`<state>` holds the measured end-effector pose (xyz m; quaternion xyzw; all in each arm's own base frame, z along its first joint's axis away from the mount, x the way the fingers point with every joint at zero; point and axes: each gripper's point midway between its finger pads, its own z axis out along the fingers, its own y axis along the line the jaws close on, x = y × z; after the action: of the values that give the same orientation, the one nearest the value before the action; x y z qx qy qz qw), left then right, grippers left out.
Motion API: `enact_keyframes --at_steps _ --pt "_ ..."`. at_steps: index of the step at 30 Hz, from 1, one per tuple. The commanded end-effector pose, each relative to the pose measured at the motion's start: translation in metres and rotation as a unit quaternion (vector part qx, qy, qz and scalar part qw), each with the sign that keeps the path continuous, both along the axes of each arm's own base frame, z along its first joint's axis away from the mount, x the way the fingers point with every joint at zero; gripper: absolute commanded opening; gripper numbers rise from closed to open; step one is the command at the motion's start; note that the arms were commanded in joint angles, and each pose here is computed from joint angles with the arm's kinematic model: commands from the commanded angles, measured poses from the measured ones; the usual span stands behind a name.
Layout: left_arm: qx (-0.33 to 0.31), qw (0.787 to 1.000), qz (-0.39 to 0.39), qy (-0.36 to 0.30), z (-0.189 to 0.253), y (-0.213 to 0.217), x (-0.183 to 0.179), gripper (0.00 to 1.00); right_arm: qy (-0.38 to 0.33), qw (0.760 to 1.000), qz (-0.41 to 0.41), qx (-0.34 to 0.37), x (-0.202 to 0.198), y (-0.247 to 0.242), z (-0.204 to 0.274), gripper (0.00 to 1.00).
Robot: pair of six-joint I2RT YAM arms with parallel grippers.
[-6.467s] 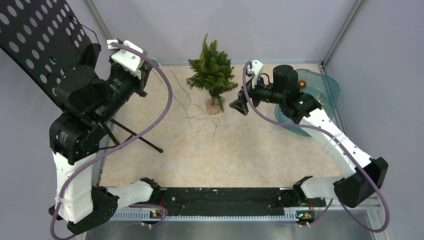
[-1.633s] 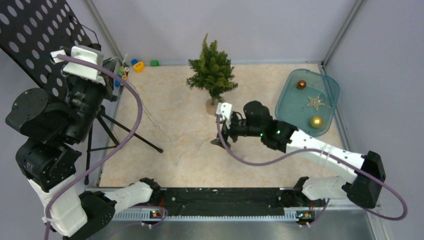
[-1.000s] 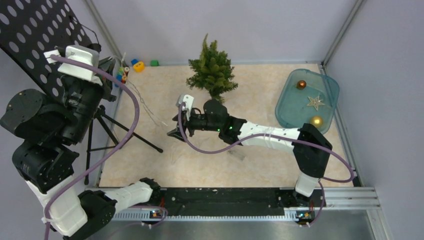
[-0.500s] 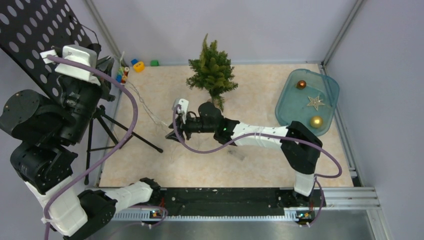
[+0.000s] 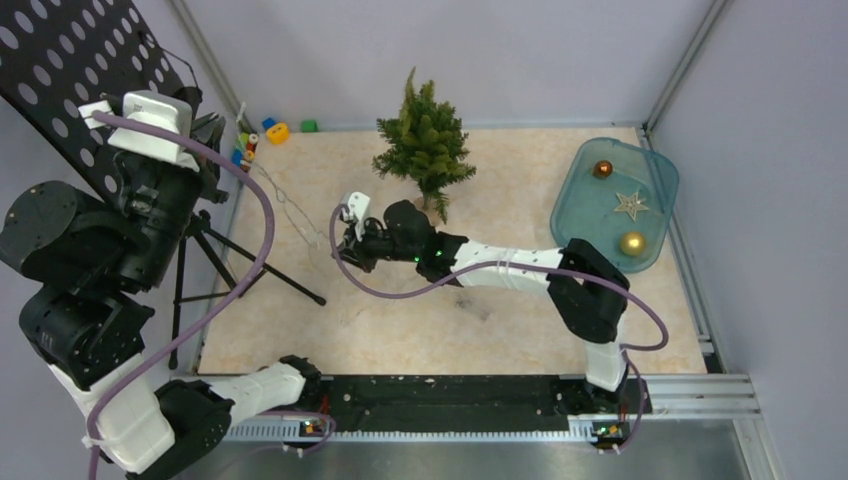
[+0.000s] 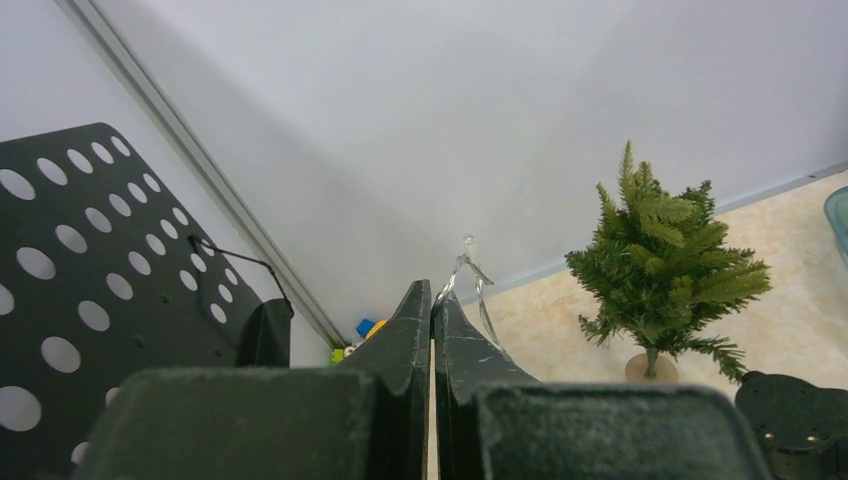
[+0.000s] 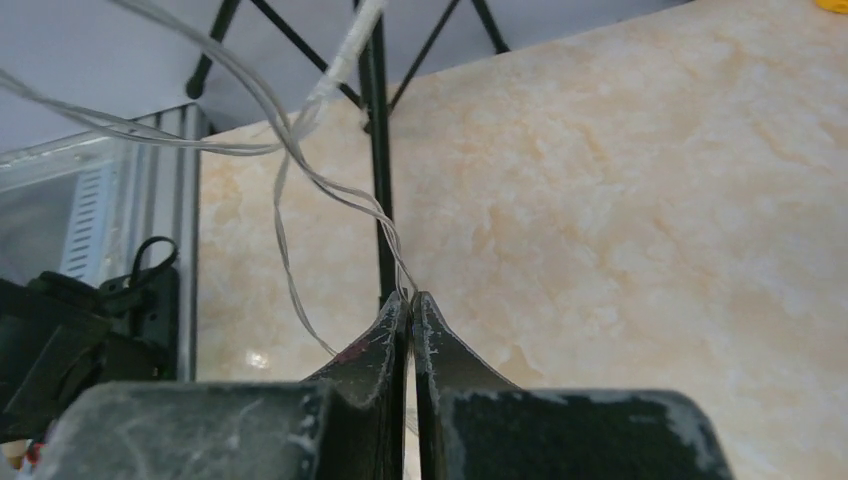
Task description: Decorate the small christmas tree
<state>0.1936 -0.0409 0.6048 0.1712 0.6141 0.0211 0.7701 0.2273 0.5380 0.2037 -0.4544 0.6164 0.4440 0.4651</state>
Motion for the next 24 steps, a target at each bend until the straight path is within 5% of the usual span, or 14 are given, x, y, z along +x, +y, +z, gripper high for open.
enact_keyframes --at_steps 1,9,16,20,24 --pt "-0.003 0.999 0.040 -0.016 0.006 0.021 -0.009 0.00 -0.102 0.992 -0.075 0.029 0.025 -0.024 0.090 0.00" --pt "0.033 0.994 0.108 -0.002 -0.010 0.049 -0.014 0.00 -0.181 0.969 -0.155 0.066 0.018 -0.106 0.198 0.00" --pt "0.050 0.989 0.136 -0.007 -0.009 0.060 -0.017 0.00 -0.216 0.944 -0.243 0.060 0.024 -0.165 0.243 0.00" --pt "0.082 0.965 0.248 -0.021 0.001 0.097 -0.020 0.00 -0.231 0.921 -0.308 0.050 0.027 -0.210 0.262 0.00" --pt "0.102 0.942 0.318 -0.037 0.018 0.123 -0.034 0.00 -0.244 0.872 -0.423 0.027 0.039 -0.277 0.269 0.00"
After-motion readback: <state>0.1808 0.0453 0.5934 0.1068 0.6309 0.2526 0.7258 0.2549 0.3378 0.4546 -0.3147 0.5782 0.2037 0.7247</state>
